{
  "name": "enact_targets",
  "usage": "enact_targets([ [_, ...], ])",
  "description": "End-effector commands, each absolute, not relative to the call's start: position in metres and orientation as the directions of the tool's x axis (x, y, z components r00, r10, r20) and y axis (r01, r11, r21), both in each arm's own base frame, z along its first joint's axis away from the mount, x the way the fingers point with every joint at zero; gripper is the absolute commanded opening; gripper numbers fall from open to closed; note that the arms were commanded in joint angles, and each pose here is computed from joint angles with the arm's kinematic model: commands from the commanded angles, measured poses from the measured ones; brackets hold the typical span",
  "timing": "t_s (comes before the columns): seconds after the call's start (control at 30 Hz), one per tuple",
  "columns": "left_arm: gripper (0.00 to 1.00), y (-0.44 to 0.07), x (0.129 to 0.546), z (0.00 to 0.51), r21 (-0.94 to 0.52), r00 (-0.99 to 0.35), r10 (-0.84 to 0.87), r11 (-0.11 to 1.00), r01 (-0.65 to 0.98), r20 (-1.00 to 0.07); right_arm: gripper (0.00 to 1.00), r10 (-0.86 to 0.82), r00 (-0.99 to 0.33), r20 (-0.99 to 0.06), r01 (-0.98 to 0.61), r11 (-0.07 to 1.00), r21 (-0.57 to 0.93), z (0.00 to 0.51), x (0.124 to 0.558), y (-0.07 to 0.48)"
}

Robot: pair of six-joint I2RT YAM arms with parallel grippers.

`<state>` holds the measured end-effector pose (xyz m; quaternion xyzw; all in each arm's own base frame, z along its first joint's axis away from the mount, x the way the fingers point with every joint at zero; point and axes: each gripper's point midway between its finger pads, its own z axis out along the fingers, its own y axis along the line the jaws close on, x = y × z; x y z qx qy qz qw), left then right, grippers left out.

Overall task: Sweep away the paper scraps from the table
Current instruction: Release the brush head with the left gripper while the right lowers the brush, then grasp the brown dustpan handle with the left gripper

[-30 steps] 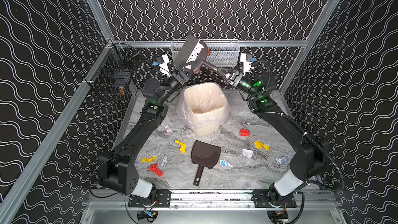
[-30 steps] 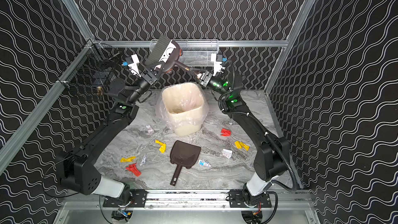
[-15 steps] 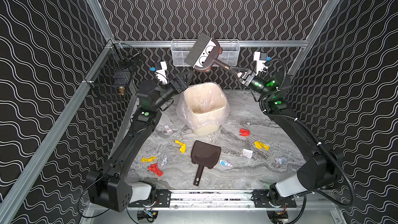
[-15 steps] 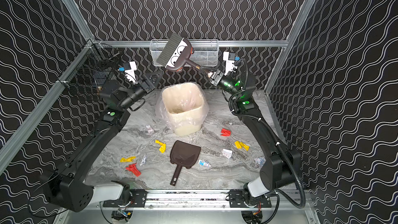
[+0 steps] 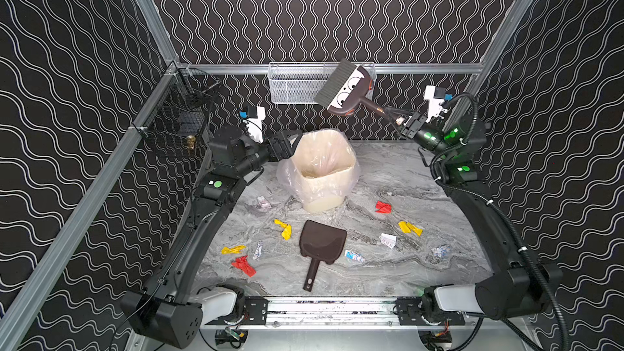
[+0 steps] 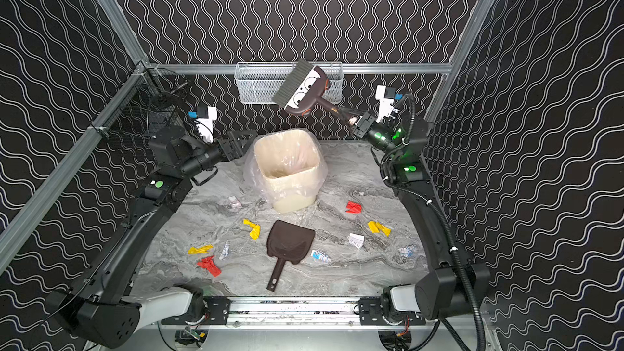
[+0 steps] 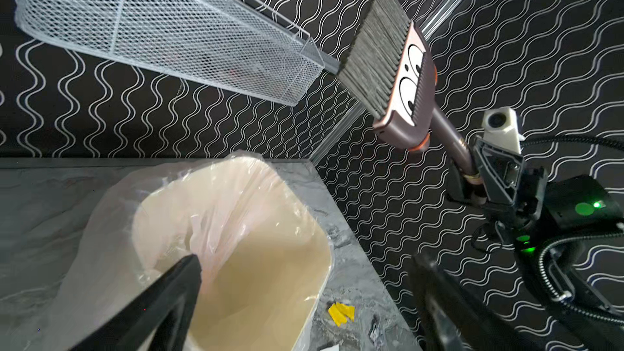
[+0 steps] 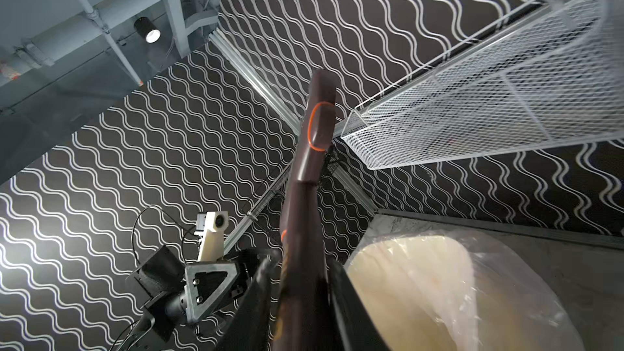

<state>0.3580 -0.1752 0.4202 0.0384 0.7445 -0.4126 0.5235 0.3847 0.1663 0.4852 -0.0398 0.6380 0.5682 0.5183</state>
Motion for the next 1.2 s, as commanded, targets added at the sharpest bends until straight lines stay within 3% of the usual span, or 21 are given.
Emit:
enact_targets([
  [0.0,0.99,-0.175,0.347,0.397,-0.535,-0.501,-0.283,0.694,0.482,-0.818,0.0,0.527,-0.465,-0.712,-0.594,0.411,0.692,0.477,0.382,0.149],
  [0.17,0.99,-0.175,0.329,0.371,-0.519,-0.574,-0.205,0.72,0.46,-0.793,0.0,0.533,-0.445,-0.72,-0.471,0.545,0.694,0.462,0.382,0.095],
  [0.47,0.99,-0.194,0.287,0.306,-0.521,-0.737,-0.042,0.735,0.434,-0.675,0.0,0.536,-0.505,-0.677,-0.228,0.673,0.703,0.436,0.358,0.039],
  [0.93,0.99,-0.204,0.215,0.238,-0.496,-0.882,0.127,0.787,0.368,-0.453,0.0,0.58,-0.61,-0.54,0.064,0.715,0.696,0.388,0.315,0.013],
  [1.17,0.99,-0.203,0.18,0.187,-0.435,-0.926,0.192,0.839,0.326,-0.325,0.0,0.573,-0.643,-0.508,0.126,0.734,0.668,0.375,0.311,0.008],
])
